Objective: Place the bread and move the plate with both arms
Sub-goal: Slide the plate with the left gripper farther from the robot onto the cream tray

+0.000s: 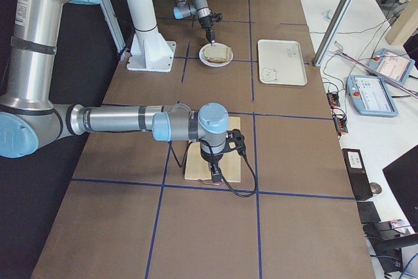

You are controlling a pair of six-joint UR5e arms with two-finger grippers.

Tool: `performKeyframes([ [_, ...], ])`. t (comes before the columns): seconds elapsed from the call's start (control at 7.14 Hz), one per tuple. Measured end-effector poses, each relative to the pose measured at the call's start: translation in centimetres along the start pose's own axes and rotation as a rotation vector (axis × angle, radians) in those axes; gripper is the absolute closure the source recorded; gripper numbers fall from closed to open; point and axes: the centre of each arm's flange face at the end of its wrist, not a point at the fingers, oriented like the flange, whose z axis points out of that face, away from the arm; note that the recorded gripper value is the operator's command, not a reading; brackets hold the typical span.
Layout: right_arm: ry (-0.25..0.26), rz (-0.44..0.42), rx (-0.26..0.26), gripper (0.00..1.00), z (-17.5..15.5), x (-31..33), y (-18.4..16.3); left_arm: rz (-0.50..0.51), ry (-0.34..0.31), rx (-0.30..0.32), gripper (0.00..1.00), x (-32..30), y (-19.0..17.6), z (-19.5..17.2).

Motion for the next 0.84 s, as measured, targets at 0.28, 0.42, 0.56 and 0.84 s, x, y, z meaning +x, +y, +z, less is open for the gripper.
performKeyframes([
  [0.28,-0.001,0.000,0.001,0.00,0.0,0.0,0.0,-0.008,0.109,-0.019,0.98,1.0,0.0,-1.2],
  [0.42,-0.001,0.000,0.001,0.00,0.0,0.0,0.0,-0.014,0.170,-0.011,0.98,1.6,-0.2,-1.9],
  [0.56,-0.001,0.000,0.001,0.00,0.0,0.0,0.0,-0.022,0.224,0.015,0.98,2.3,-0.7,-2.3],
  [0.84,0.000,0.000,0.001,0.00,0.0,0.0,0.0,-0.055,0.276,0.088,0.98,3.9,-3.0,-1.4],
])
